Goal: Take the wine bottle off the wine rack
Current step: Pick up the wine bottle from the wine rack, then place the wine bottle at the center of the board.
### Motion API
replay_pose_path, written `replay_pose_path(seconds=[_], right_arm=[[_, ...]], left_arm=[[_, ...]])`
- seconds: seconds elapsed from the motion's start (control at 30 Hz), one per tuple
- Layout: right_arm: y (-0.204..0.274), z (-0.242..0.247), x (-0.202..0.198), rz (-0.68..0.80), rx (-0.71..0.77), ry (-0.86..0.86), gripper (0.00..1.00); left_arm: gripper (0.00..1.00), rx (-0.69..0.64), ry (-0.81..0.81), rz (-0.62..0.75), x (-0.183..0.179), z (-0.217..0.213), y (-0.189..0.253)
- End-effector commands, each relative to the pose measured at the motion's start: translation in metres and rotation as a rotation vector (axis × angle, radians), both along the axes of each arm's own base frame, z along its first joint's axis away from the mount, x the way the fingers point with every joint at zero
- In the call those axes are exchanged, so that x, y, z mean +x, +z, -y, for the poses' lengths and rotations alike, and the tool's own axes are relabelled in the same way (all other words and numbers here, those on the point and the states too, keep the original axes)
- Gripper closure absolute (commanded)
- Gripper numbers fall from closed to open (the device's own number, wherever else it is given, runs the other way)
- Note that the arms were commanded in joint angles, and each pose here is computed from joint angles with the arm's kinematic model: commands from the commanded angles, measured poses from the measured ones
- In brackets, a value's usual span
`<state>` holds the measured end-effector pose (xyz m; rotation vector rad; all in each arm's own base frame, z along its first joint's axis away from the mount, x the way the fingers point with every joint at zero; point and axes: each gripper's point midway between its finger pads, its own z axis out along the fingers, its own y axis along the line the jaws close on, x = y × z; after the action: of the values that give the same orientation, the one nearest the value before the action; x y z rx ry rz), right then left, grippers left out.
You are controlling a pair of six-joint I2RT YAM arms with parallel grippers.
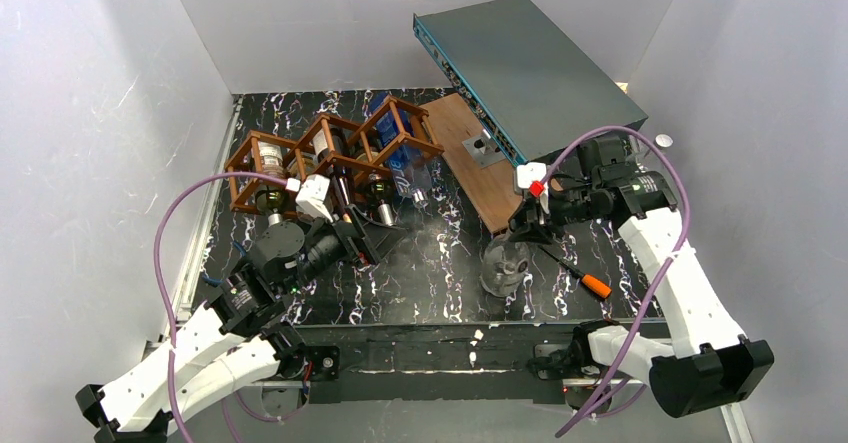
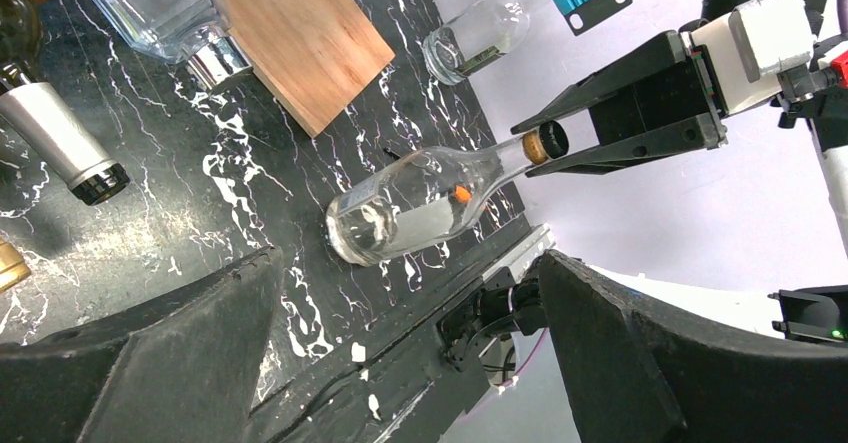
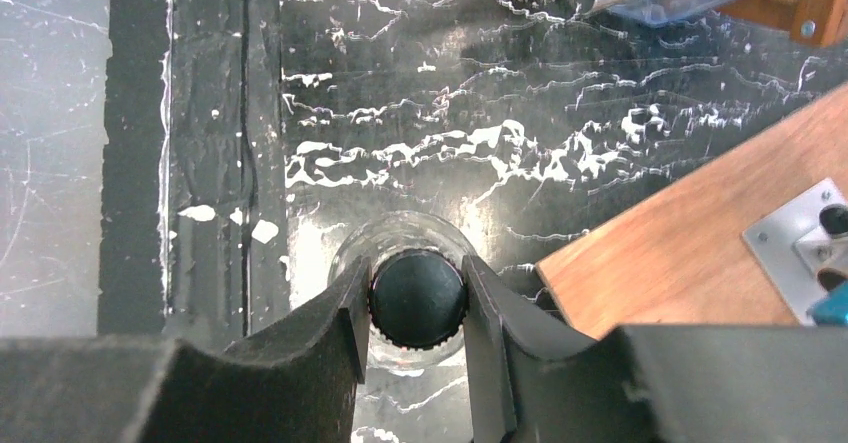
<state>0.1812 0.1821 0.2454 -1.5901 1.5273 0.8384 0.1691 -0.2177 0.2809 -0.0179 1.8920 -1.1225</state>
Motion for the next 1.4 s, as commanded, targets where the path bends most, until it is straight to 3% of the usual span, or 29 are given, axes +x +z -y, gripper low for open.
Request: replay_pose_path(seconds=[0.0,1.37], right_arm=[[0.043,0.005,-0.009,0.065,0.071,-0.017,0.99],[0.072,0.113,0.050,0.192,-0.195,-0.635,0.99]], left_arm=[[0.02,0.005,0.004,0.016,0.000,-0.002,0.001],[0.02,0.001,0.042,0.054,-0.014,-0.029,0.005]])
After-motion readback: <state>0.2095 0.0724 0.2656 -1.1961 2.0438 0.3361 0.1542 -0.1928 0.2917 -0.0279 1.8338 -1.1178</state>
